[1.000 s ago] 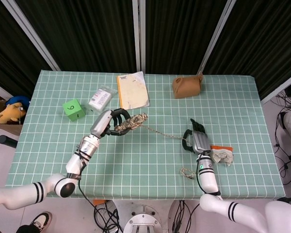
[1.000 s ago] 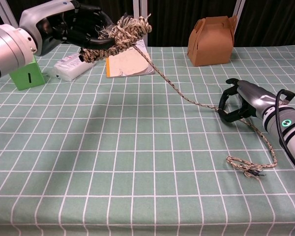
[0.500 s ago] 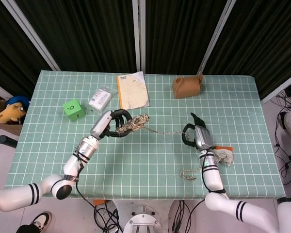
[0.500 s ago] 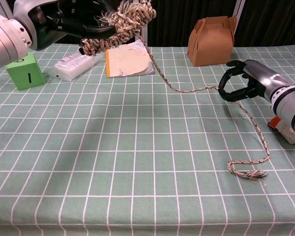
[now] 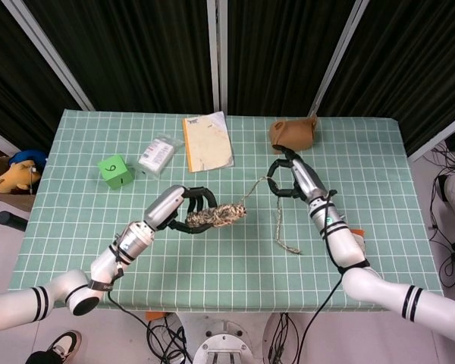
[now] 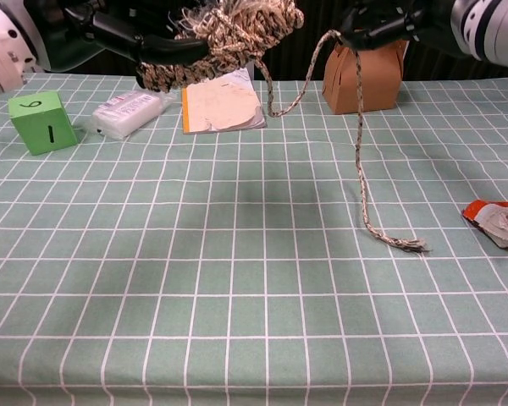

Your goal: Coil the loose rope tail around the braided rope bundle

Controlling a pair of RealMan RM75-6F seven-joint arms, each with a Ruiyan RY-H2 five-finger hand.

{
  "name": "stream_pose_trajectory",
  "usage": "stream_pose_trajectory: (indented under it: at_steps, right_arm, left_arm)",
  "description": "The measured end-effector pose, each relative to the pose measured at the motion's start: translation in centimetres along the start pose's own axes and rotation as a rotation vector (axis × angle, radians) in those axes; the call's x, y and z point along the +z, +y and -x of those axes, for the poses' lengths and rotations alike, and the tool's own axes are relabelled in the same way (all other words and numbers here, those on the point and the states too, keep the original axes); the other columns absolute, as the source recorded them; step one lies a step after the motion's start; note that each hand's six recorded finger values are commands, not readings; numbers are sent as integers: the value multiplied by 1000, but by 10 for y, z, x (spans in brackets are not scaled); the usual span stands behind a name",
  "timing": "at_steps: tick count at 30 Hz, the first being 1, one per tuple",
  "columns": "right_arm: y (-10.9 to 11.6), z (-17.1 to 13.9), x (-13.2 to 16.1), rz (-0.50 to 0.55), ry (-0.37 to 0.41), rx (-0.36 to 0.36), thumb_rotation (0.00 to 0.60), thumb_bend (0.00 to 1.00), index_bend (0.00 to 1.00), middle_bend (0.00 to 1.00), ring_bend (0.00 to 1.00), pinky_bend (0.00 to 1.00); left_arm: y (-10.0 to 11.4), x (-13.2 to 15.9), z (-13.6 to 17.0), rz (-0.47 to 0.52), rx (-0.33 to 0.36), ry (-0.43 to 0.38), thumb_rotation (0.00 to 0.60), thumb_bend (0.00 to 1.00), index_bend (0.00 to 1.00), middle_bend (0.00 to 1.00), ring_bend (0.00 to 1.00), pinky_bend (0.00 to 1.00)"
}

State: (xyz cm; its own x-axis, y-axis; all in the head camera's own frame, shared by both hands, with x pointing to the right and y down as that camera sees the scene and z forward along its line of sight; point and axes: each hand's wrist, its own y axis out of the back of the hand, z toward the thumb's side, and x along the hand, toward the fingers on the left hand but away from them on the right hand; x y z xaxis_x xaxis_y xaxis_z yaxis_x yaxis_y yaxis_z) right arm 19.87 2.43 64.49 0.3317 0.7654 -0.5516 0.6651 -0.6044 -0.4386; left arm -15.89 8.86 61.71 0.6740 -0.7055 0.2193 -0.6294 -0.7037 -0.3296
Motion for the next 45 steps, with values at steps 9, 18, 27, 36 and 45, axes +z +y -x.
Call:
stream_pose_trajectory:
  at_steps: [9,18,27,36,45]
  right_arm:
    - [14,4,74,-44,68,75,600,496,784,98,0,0]
    - [-1,-2,113,-87,117,74,600,496,785,97,0,0]
    - [-22,-11,124,-114,161,94,600,498,785,97,0,0]
    - [-41,-15,135,-121,207,144,600,500,790,97,0,0]
    - [-50,-29,137,-140,246,183,600,505,797,97,0,0]
  left_arm:
    - [-11,-9,-5,-263,18,29,600,373,740,736,667,723]
    - [-30,-26,-20,-409,92,128,600,373,741,737,667,723]
    - [-41,-32,-32,-432,171,173,600,372,742,739,669,723]
    - [-46,-35,-38,-361,218,194,600,373,743,740,670,723]
    - [-37,-62,-43,-317,272,281,600,372,743,740,670,724]
